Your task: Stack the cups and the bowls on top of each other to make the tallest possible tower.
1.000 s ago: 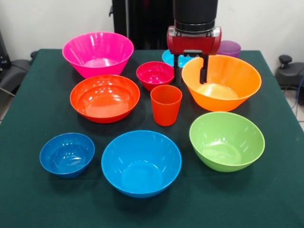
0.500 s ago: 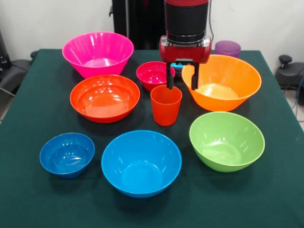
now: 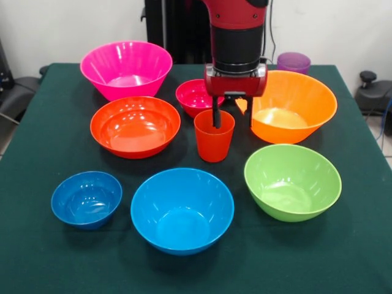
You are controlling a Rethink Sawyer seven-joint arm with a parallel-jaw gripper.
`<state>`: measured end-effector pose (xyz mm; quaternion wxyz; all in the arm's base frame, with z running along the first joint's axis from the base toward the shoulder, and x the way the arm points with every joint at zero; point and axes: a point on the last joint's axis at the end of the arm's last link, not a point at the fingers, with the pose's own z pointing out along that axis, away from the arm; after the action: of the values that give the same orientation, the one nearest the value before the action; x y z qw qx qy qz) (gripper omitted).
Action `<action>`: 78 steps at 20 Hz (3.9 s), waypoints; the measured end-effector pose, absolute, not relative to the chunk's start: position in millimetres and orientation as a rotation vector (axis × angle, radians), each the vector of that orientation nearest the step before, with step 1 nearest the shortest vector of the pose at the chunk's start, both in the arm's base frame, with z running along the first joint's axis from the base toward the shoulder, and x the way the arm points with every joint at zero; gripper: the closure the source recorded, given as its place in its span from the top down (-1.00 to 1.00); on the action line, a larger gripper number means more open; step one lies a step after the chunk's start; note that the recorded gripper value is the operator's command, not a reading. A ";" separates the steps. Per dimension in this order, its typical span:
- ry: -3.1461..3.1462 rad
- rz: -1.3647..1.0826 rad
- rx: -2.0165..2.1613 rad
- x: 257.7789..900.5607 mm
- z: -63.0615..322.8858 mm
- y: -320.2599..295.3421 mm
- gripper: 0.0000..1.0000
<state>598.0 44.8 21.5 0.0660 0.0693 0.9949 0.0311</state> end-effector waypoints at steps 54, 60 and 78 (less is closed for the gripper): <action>2.973 -0.039 0.008 631.4 109.3 80.4 -1.00; 2.960 -0.046 0.024 652.6 122.1 72.2 -1.00; 2.911 -0.057 0.076 732.2 132.7 45.2 -1.00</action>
<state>732.2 45.2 132.7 0.1144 0.0261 0.9929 -0.0196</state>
